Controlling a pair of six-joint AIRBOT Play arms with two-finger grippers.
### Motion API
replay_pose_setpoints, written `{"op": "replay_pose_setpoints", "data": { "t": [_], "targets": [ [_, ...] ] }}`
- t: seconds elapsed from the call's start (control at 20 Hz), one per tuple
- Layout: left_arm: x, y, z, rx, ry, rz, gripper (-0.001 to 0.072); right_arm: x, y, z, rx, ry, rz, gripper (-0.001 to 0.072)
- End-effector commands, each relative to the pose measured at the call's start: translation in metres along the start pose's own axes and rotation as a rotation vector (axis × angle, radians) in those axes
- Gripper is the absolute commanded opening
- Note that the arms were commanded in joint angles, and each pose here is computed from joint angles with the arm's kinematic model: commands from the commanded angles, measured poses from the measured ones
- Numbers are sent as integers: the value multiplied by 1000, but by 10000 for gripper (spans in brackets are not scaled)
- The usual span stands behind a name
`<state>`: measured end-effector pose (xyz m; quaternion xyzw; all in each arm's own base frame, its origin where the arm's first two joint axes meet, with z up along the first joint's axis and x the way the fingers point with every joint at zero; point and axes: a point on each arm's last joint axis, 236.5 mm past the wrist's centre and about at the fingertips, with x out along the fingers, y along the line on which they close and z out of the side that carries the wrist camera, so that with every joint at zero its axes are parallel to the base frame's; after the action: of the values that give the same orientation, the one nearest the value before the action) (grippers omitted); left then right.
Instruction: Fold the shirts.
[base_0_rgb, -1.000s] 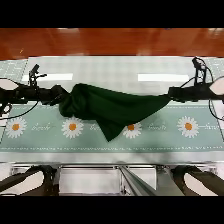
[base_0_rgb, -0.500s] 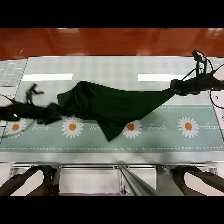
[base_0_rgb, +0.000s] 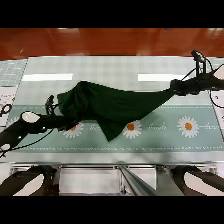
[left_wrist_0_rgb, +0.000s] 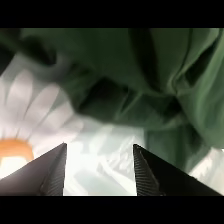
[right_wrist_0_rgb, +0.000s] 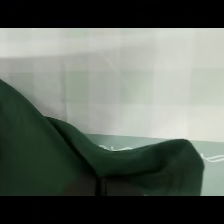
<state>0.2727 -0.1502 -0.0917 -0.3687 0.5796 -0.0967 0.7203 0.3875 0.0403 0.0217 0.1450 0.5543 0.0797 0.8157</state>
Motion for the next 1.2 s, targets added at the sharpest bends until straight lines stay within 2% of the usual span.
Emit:
{"op": "replay_pose_setpoints", "data": {
  "t": [0.0, 0.25, 0.3, 0.35, 0.4, 0.55, 0.7, 0.95, 1.15],
  "targets": [
    [15, -1, 14, -8, -51, 17, 504, 0, 0, 0, 1, 0, 2, 25],
    [32, -17, 22, 19, -10, 16, 501, 0, 4, 1, 9, -6, 17, 25],
    [37, -24, 18, 35, 18, 10, 432, 0, 4, 1, 9, -6, 17, 25],
    [40, -30, 13, 70, 51, 1, 130, 0, 4, 1, 10, -5, 17, 25],
    [40, -39, 12, 122, 74, -17, 24, 0, 4, 1, 10, -5, 17, 25],
    [19, -75, 28, 181, 75, -94, 24, -3, 4, 1, 8, -5, 17, 25],
    [-47, -135, 81, 266, -69, -213, 24, -36, 13, 25, -21, -73, 21, 25],
    [-254, -262, 157, 500, -525, -393, 24, -181, 71, 106, -187, -382, 43, 25],
    [-404, -340, 124, 749, -796, -459, 24, -321, 124, 120, -307, -668, 56, 25]
  ]
}}
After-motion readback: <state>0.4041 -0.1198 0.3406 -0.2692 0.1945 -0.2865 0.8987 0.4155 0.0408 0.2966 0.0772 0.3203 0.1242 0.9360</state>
